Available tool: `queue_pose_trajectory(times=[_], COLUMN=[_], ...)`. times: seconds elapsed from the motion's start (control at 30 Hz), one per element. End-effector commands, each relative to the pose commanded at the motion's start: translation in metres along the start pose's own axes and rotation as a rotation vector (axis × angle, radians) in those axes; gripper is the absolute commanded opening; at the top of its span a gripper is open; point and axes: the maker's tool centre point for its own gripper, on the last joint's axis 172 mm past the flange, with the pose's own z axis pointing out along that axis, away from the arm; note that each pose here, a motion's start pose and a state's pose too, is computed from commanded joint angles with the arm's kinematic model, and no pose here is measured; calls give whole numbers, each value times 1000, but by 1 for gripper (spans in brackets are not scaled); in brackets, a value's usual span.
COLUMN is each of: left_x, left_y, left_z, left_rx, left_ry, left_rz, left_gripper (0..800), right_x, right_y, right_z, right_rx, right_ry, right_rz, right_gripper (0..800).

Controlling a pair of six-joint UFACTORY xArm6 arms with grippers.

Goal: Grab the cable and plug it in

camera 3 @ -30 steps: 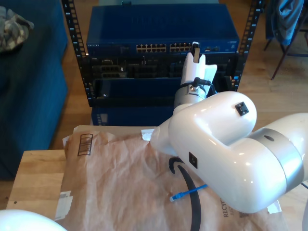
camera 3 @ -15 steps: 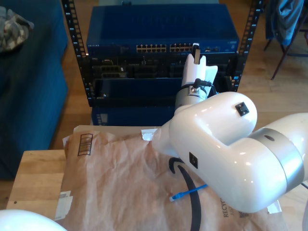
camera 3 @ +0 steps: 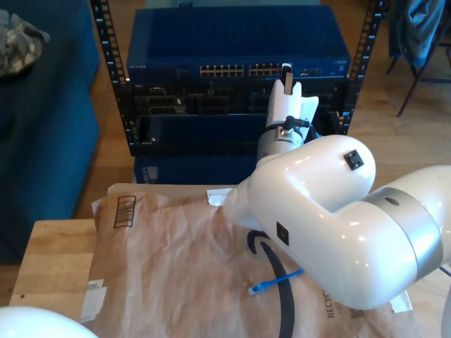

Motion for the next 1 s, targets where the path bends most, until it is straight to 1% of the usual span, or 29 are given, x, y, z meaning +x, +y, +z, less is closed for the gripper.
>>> queue_pose_trajectory(times=[0.33,0.57,0.83,1.0], left_x=[0,0,0,0], left_y=[0,0,0,0], left_z=[0,0,0,0], left_rx=[1,0,0,0], left_ry=[0,0,0,0], left_rz=[1,0,0,0], left_gripper=[800,800,800,800], right_x=[0,4,-8,-5], right_y=[-1,8,4,-1], right_z=[0,-7,-15,-10], right_rx=[1,-19,-14,-3], right_ry=[0,-1,-20,-17], right_rz=[0,-15,-12,-8], right_gripper=[2,2,1,1])
